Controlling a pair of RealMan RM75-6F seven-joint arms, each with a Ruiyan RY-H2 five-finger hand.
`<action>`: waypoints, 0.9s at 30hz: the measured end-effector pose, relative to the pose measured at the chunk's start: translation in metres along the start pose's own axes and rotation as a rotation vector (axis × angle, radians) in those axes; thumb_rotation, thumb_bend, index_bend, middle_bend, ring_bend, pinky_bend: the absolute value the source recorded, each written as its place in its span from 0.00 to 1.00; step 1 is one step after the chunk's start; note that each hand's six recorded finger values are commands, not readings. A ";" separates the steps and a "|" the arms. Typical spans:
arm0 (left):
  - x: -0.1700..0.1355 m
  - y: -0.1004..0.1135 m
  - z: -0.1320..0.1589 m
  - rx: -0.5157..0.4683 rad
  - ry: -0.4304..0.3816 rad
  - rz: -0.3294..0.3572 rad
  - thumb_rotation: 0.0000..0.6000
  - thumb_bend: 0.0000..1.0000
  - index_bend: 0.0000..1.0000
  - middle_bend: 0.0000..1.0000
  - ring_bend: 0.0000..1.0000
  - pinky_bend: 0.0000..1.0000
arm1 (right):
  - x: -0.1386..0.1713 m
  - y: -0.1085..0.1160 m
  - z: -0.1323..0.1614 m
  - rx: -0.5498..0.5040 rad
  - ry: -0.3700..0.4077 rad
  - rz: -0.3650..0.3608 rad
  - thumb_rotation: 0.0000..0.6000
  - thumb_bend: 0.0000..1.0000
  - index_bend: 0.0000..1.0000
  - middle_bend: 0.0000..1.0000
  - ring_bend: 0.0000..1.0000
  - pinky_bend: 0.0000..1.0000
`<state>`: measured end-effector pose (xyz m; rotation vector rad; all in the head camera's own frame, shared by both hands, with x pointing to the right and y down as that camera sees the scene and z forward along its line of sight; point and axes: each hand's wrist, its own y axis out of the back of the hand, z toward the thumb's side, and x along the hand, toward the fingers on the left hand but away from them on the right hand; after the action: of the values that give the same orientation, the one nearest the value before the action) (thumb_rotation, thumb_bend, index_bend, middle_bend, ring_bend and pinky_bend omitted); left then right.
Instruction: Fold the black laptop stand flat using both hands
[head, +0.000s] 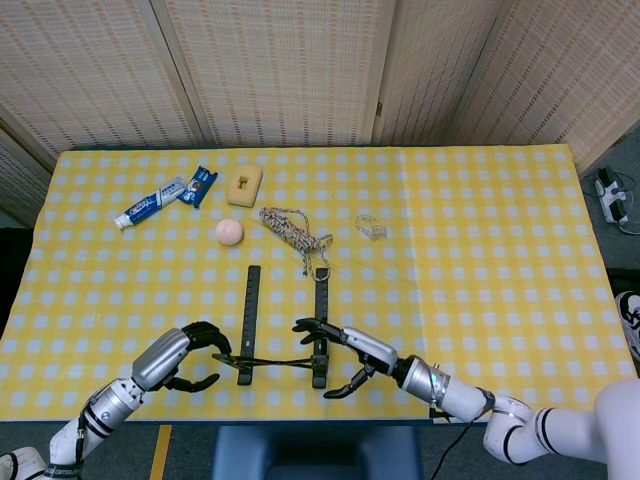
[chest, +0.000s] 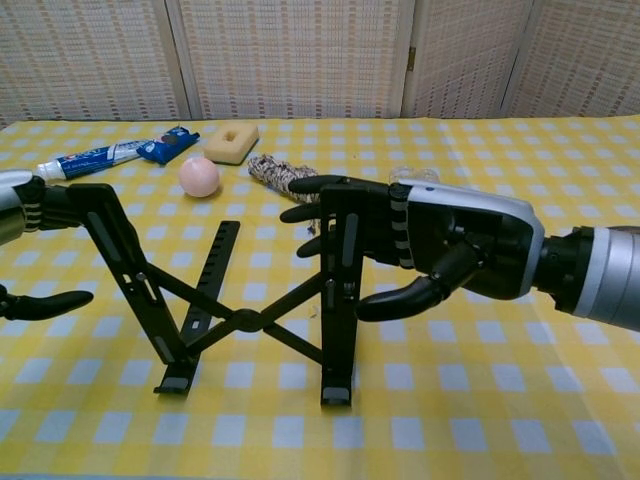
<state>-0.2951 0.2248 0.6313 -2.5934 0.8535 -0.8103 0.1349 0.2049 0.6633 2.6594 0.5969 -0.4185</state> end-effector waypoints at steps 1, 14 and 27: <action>0.000 0.000 0.000 0.000 0.001 0.001 1.00 0.38 0.46 0.43 0.38 0.25 | 0.000 0.000 -0.001 -0.026 -0.004 0.002 1.00 0.18 0.00 0.12 0.17 0.00; 0.002 0.003 0.001 -0.002 0.006 0.021 1.00 0.38 0.46 0.43 0.38 0.25 | 0.008 -0.012 -0.024 -0.312 -0.089 0.048 1.00 0.18 0.00 0.13 0.17 0.00; 0.005 0.003 0.001 -0.004 0.009 0.017 1.00 0.38 0.46 0.43 0.37 0.25 | 0.017 -0.020 -0.035 -0.526 -0.123 0.045 1.00 0.18 0.00 0.13 0.17 0.00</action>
<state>-0.2927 0.2197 0.6317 -2.5843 0.8789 -0.8174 0.1475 0.2421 0.6827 2.1262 0.5222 -0.3507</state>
